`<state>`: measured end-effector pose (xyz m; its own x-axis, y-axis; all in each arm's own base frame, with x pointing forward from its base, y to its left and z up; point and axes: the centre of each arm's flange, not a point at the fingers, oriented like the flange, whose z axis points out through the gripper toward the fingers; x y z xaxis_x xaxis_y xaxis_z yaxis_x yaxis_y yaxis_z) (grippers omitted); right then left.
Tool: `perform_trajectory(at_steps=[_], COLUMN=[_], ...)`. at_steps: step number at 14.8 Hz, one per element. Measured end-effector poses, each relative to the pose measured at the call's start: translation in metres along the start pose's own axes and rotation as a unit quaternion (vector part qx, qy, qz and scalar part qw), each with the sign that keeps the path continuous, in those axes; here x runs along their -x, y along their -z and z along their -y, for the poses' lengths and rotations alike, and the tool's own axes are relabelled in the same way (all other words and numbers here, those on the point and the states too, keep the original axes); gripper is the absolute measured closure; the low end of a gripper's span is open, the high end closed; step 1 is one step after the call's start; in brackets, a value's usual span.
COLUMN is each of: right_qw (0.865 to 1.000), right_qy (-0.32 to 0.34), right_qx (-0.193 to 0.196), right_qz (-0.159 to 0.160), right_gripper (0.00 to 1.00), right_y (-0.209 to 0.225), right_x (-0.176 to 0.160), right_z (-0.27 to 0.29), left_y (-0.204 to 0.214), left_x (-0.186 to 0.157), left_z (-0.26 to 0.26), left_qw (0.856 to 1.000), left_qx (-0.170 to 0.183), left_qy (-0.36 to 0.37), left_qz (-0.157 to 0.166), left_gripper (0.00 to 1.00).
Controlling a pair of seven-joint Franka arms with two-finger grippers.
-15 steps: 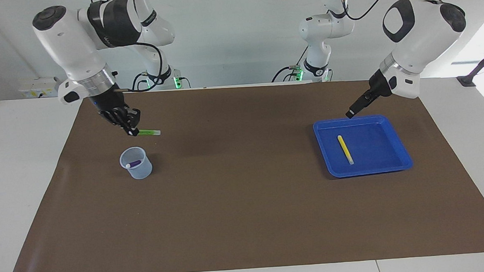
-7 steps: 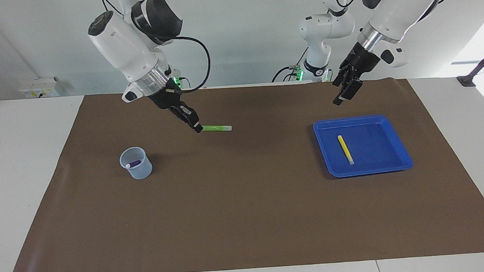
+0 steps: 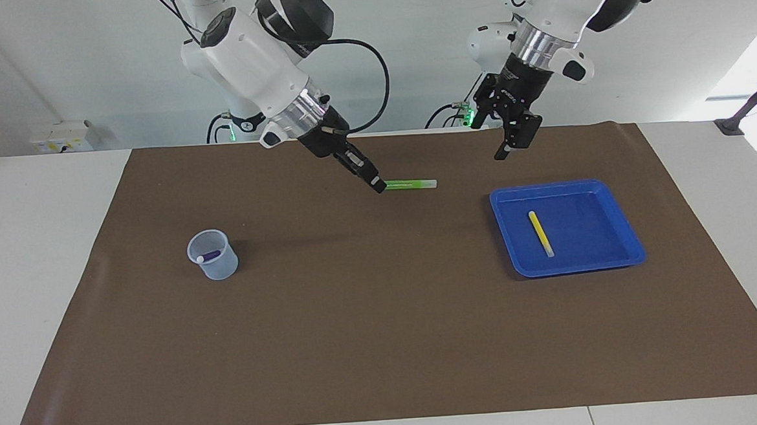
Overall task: Right arm passes pens to left for tray arrangement
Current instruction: 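Carry the green pen with the right gripper toward the left gripper, then grasp the green pen with the left gripper and open the right gripper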
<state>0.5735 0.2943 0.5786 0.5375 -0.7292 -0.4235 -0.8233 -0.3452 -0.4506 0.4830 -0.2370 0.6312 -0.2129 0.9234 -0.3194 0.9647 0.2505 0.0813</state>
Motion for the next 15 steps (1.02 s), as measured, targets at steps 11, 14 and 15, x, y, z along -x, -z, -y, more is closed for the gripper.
perform_trajectory(at_steps=[11,14,15], right_qw=[0.999,0.999,0.999], right_qy=[-0.005,-0.001,-0.001], right_qx=[0.005,0.008,0.009], right_qz=[0.036,0.039,0.039], right_gripper=[0.83,0.83,0.83], right_y=[-0.023,-0.026,-0.027], right_x=[0.068,0.075,0.075], right_z=[0.001,0.0,0.0], left_y=[-0.005,-0.02,-0.026], left_x=[0.06,0.057,0.055], left_z=[0.048,0.037,0.033], left_qw=[0.996,0.997,0.997], left_qx=[0.048,0.053,0.051], left_qy=[0.066,0.048,0.041], left_qz=[-0.028,-0.032,-0.034], left_gripper=[0.0,0.0,0.0])
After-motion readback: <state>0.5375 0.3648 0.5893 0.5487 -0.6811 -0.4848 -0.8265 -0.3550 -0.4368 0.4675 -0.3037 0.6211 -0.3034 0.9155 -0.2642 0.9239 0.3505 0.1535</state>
